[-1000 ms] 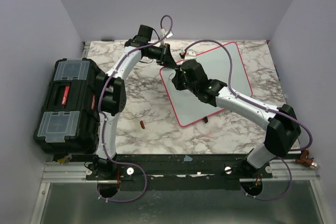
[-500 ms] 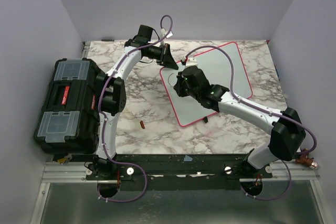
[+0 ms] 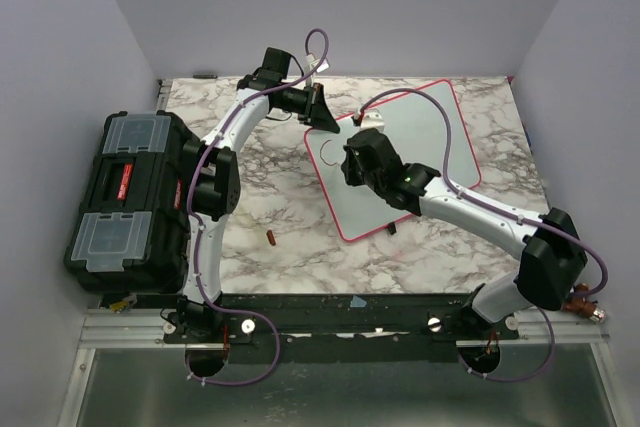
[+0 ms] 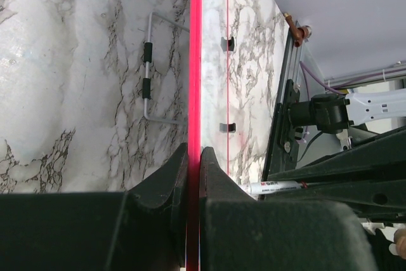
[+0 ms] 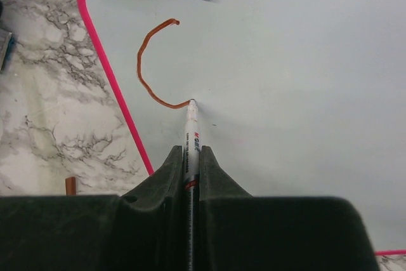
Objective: Write a sentence on the whiteboard
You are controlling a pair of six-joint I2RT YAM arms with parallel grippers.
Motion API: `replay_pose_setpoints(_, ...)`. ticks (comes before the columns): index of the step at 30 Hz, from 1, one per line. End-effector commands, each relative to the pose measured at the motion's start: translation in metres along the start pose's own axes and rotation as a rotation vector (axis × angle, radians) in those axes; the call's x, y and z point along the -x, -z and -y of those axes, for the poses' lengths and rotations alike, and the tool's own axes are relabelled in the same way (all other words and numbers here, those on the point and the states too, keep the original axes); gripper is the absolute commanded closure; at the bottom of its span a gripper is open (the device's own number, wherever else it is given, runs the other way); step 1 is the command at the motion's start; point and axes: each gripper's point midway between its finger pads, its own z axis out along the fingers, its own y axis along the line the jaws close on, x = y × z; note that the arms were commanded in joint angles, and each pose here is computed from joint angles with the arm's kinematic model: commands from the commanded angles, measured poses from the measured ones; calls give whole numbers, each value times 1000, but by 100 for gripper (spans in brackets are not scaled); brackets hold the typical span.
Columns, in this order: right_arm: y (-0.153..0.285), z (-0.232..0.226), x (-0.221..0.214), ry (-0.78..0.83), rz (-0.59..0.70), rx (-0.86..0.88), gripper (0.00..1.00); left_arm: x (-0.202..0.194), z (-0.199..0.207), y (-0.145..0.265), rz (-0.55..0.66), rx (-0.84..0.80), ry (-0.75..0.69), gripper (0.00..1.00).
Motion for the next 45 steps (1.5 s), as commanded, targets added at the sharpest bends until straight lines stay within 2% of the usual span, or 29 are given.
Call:
replay_pose_setpoints(1,6,15,12,-4,37,-90,99,5,-1,-4,10,20,-160,100)
replay_pose_setpoints(13,18,8,43,-65,165,-47,99,6,1,-3,13,13,-169,100)
replay_pose_setpoints(45,-15,4,49,-36,161,-115,99,3,1,-4,12,10,-154,100)
